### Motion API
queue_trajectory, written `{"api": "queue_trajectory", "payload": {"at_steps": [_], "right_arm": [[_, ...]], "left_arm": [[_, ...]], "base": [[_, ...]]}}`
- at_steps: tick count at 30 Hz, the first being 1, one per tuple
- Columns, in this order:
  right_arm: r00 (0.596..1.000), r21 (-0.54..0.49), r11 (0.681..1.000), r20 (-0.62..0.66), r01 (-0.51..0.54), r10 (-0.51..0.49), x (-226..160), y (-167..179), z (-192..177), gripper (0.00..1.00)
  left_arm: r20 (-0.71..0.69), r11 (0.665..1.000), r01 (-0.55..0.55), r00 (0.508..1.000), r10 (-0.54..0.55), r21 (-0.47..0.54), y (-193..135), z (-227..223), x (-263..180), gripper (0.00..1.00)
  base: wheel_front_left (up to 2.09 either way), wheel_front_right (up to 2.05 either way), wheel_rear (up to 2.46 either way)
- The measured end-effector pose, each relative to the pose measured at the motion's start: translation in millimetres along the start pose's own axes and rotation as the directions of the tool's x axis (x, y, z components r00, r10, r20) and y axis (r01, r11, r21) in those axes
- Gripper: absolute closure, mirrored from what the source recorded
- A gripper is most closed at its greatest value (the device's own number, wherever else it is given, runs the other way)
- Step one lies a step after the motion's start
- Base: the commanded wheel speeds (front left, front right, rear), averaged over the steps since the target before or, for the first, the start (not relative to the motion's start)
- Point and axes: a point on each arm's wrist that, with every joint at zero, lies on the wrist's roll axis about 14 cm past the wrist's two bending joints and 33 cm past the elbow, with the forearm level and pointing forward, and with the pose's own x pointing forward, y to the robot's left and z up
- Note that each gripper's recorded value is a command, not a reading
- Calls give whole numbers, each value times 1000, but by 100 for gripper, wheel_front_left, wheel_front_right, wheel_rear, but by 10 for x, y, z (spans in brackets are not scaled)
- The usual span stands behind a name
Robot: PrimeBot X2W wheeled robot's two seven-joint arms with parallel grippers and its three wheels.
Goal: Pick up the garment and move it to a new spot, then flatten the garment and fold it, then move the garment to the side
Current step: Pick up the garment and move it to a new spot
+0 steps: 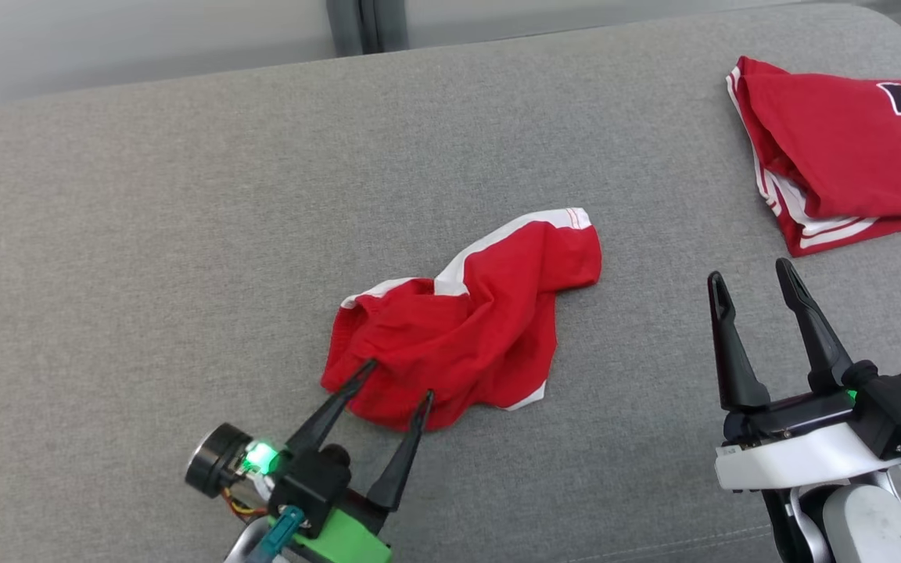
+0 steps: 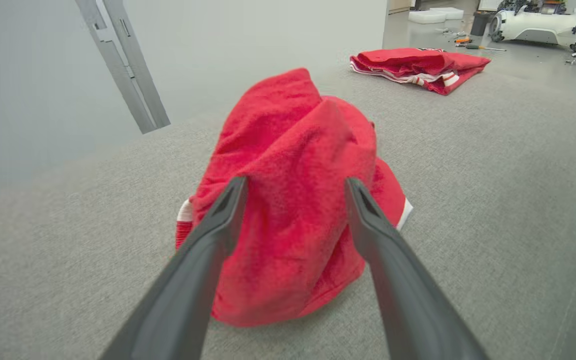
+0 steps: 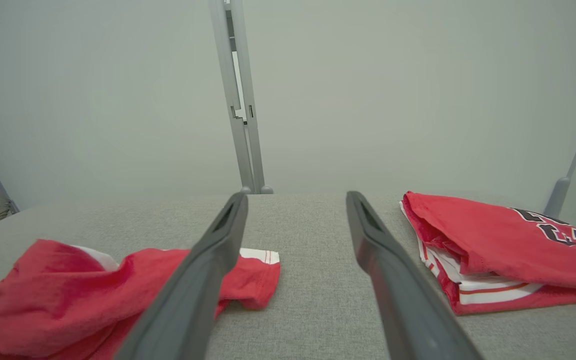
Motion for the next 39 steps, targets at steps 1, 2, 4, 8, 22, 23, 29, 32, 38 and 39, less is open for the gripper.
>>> {"api": "queue_trajectory", "payload": {"at_steps": [1,2,4,8,22,23,29,32,38,39], "right_arm": [[1000,-1,1000,1,-6,6,-10,15,10,0],[1000,-1,1000,2,-12,12,-25,32,17,0],[1000,-3,1000,5,-24,24,-50,65,35,0],[999,0,999,22,-42,42,-89,130,103,0],[992,20,994,79,-104,102,-288,400,318,0],[991,22,994,81,-105,103,-300,409,326,0],[993,32,994,58,-107,105,-429,445,264,0],[993,38,993,42,-108,106,-477,458,218,0],[993,42,993,32,-111,110,-498,478,187,0],[994,42,993,31,-111,109,-500,477,182,0]], "left_arm": [[19,1000,-29,999,29,0,48,66,-50,0],[36,998,-58,998,58,2,97,125,-111,0],[74,992,-124,989,124,-7,198,256,-221,0],[168,966,-257,951,258,-30,420,575,-418,0],[250,835,-508,797,549,-212,815,840,-1087,0],[245,829,-516,794,557,-215,821,819,-1119,0],[198,809,-545,787,584,-221,791,642,-1281,0],[176,806,-547,791,586,-225,768,563,-1304,0],[151,810,-542,802,578,-224,742,479,-1287,0],[150,812,-539,804,575,-223,734,474,-1279,0]], "base": [[0,0,0],[0,0,0],[0,0,0],[0,0,0],[0,0,0],[0,0,0],[0,0,0],[0,0,0],[0,0,0],[0,0,0]]}}
